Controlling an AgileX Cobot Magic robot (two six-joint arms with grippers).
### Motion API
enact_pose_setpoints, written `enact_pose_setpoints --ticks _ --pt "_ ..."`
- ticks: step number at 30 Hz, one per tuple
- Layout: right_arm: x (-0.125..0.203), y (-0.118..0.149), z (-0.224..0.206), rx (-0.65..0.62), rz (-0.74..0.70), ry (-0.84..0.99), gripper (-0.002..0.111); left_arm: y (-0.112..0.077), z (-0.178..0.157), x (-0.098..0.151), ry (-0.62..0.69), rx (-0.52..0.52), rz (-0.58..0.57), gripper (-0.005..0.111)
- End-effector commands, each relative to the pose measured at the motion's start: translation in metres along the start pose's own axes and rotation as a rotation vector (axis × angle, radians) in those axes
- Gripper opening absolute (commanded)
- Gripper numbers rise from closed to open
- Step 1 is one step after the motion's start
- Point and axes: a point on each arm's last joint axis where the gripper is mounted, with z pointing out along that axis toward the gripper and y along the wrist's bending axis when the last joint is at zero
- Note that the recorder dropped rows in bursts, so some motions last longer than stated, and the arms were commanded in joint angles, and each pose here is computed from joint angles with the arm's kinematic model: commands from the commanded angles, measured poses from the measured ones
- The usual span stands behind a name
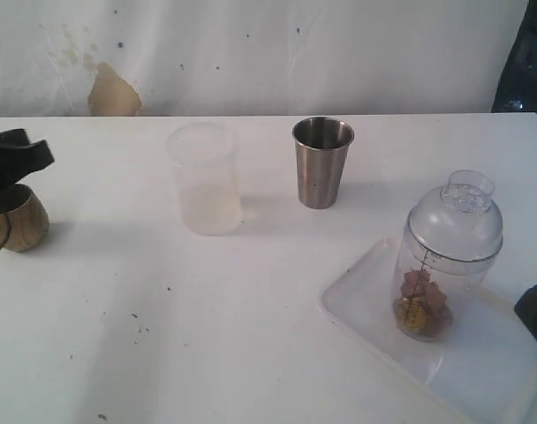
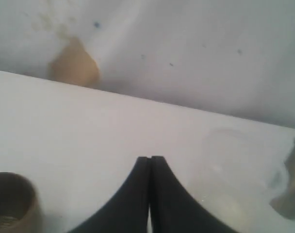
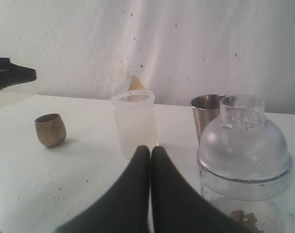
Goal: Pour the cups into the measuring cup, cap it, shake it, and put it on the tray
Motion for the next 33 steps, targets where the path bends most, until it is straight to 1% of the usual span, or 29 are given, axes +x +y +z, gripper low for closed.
enact_pose_setpoints --ticks 1,4,6,13,19,25,30,33 --pt "0.001 -0.001 0.0 0.012 0.006 -0.002 0.0 0.013 -0.035 -0.002 -0.123 -0.107 0.003 0.0" --pt "0.001 -0.001 0.0 0.012 0.006 -0.002 0.0 0.014 -0.07 -0.011 -0.238 -0.068 -0.019 0.0" --pt "0.001 -0.001 0.0 0.012 0.006 -0.002 0.0 0.013 -0.084 -0.014 -0.274 -0.046 -0.029 0.0" --pt "0.002 -0.001 0.0 0.011 0.006 0.002 0.0 0.011 -0.125 -0.014 -0.307 0.044 -0.057 0.0" --pt "0.002 -0.001 0.0 0.011 0.006 0.003 0.0 0.007 -0.146 -0.01 -0.275 0.108 -0.048 0.0" --pt "0.002 -0.001 0.0 0.011 0.006 0.003 0.0 0.006 -0.164 -0.012 -0.327 0.15 -0.053 0.0" --pt "0.002 -0.001 0.0 0.011 0.006 0.003 0.0 0.008 -0.168 -0.008 -0.352 0.153 -0.055 0.0" --pt "0.002 -0.001 0.0 0.011 0.006 0.003 0.0 0.011 -0.165 -0.001 -0.336 0.145 -0.057 0.0"
